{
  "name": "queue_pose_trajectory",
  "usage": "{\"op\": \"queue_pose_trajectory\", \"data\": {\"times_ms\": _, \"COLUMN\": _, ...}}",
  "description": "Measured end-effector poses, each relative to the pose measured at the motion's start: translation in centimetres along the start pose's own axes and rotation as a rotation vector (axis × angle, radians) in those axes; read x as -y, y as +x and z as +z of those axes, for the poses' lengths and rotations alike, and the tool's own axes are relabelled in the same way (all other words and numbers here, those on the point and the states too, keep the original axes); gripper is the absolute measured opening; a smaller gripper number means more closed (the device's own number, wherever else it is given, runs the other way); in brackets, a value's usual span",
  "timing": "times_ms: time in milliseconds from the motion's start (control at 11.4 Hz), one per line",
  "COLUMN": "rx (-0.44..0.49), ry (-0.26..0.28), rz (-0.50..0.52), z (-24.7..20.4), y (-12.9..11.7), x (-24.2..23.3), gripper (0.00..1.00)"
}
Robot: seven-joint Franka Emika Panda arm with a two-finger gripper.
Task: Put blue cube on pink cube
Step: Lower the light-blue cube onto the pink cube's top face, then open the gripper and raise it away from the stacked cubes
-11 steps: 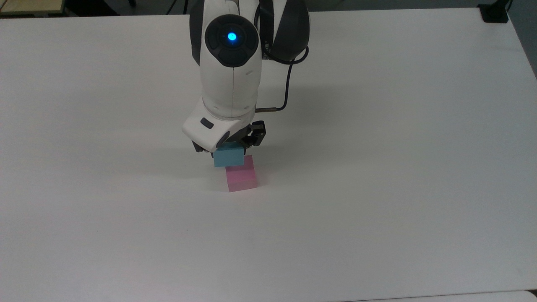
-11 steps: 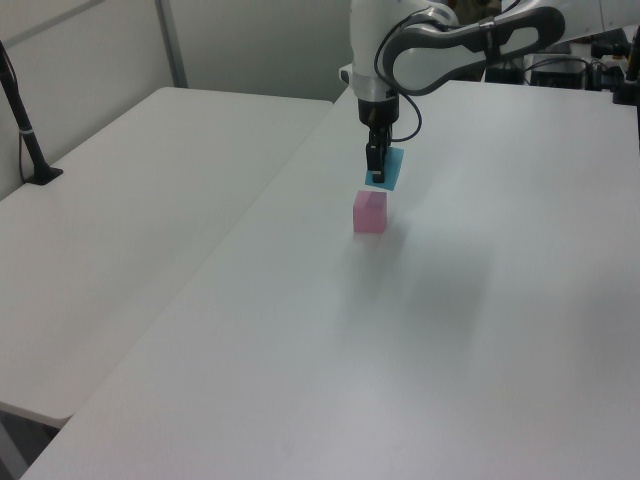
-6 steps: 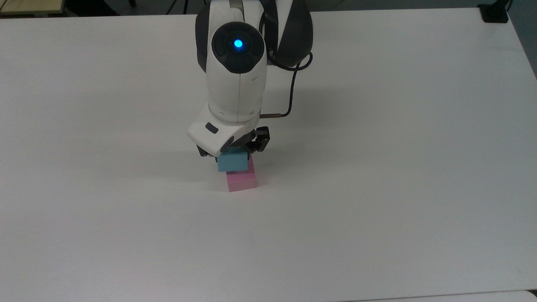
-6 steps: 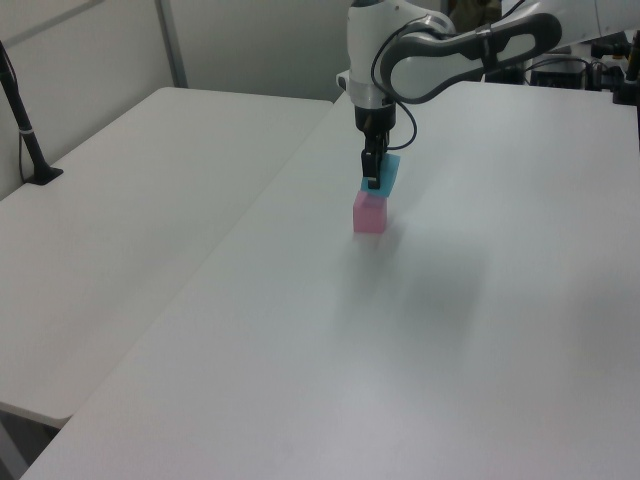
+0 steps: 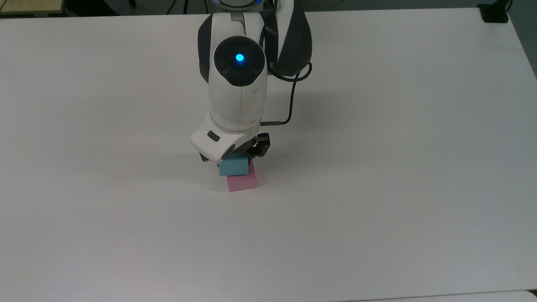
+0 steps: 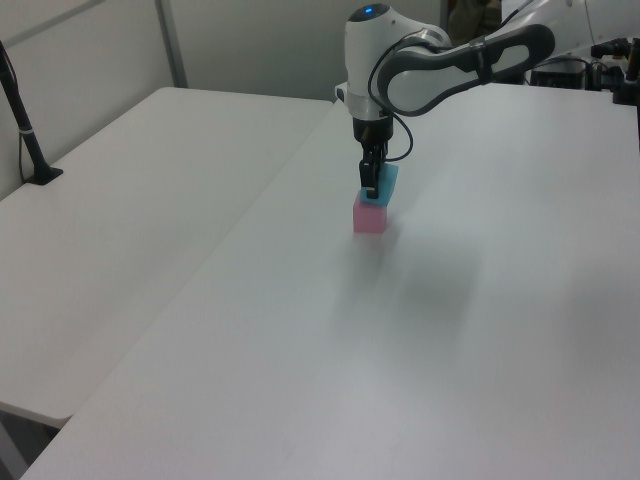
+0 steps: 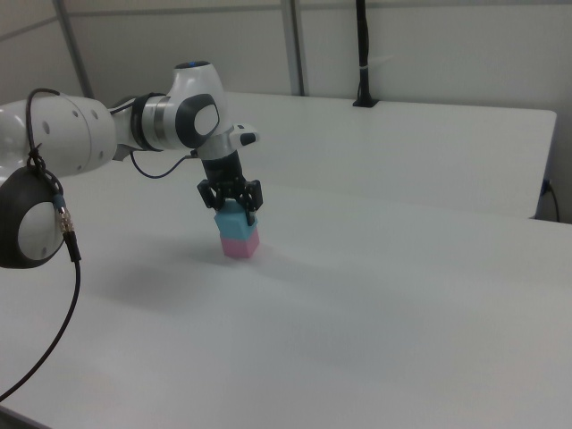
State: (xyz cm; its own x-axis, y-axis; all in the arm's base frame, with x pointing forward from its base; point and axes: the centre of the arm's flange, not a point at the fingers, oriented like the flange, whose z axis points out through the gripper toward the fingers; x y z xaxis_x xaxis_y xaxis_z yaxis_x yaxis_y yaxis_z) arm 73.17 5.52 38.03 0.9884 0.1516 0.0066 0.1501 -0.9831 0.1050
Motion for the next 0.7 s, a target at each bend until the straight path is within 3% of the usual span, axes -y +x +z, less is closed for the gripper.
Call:
{"op": "queue_pose_trajectory", "data": {"times_ms": 88, "rx": 0.000, "ry": 0.000, "rz": 0.002, "z": 0.0, "y": 0.0, "x": 0.0, "gripper": 0.68}}
{"op": "queue_pose_trajectory", "data": {"times_ms": 263, "rx": 0.000, "ry": 0.000, "rz": 0.006, "z": 0.0, "y": 0.0, "x": 0.0, "gripper": 0.95}}
{"op": "queue_pose_trajectory", "data": {"times_ms": 350, "rx": 0.000, "ry": 0.000, "rz": 0.009, "z": 0.0, "y": 0.0, "x": 0.0, "gripper": 1.00}}
{"op": "queue_pose_trajectory", "data": {"times_ms": 525, "rx": -0.016, "ry": -0.002, "rz": 0.014, "z": -1.1, "y": 0.0, "x": -0.2, "gripper": 1.00}}
{"op": "queue_pose_trajectory", "data": {"times_ms": 701, "rx": -0.060, "ry": -0.008, "rz": 0.028, "z": -5.6, "y": -1.2, "x": -0.8, "gripper": 1.00}}
